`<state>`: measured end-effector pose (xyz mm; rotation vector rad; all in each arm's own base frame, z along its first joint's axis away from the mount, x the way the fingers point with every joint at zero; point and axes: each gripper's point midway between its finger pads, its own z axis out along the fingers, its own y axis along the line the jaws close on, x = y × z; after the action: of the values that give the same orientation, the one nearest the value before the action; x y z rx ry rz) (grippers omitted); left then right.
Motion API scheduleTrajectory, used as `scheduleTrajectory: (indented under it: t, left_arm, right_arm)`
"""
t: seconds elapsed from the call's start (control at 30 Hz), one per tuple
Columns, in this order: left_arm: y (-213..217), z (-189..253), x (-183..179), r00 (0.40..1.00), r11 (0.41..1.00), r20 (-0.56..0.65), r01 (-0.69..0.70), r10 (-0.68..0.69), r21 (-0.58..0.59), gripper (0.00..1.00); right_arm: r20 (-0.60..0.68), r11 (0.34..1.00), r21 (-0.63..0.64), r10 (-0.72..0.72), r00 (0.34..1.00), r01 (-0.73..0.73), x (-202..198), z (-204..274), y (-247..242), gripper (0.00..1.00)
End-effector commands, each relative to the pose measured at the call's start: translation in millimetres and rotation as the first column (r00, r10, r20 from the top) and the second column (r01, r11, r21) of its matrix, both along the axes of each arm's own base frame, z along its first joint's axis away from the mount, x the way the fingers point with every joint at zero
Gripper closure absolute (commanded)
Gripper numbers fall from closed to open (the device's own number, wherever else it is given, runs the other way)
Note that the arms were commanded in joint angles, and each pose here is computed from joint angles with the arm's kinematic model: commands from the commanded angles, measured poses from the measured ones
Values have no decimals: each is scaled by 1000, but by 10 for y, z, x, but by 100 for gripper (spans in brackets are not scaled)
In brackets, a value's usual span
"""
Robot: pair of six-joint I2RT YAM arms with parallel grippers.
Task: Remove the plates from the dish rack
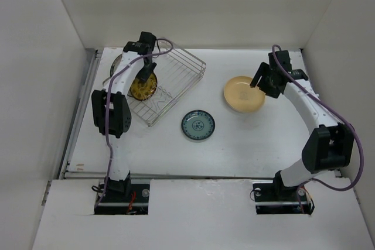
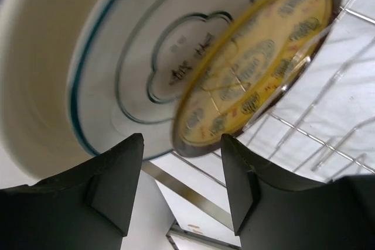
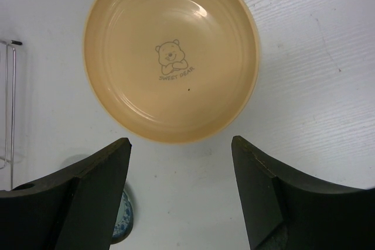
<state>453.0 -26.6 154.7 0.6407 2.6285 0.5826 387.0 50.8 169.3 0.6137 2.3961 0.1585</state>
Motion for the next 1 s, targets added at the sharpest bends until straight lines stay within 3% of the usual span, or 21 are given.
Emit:
scheduleTrajectory:
  t: [0.0, 0.2, 0.37, 0.5, 0.83, 0.97]
  left_arm:
    - [173, 52, 69, 997, 997, -6, -72, 71, -37, 48]
    - [-67, -98, -50, 994, 981, -107, -29, 8, -190, 54]
    - [-82, -41, -140, 992, 979, -125, -27, 1, -204, 88]
    - [-55, 16, -163, 993, 981, -114, -29, 6, -193, 100]
    - [-118, 1022, -126, 986, 979, 165, 3, 31, -202, 100]
    - [-257, 1441, -234, 962, 975, 272, 68, -8, -211, 100]
  right_arm:
    - [19, 1000, -1, 20, 1000, -20, -43, 85, 26, 24]
    - [27, 1000, -7, 15, 1000, -14, -74, 111, 5, 24]
    - [36, 1000, -6, 15, 999, -14, -80, 144, 5, 24]
    - [28, 1000, -14, 9, 1000, -8, -97, 132, -14, 24]
    - [69, 997, -55, 58, 996, -54, -120, 351, 173, 24]
    - [150, 986, -37, 164, 975, -161, -67, 579, 432, 24]
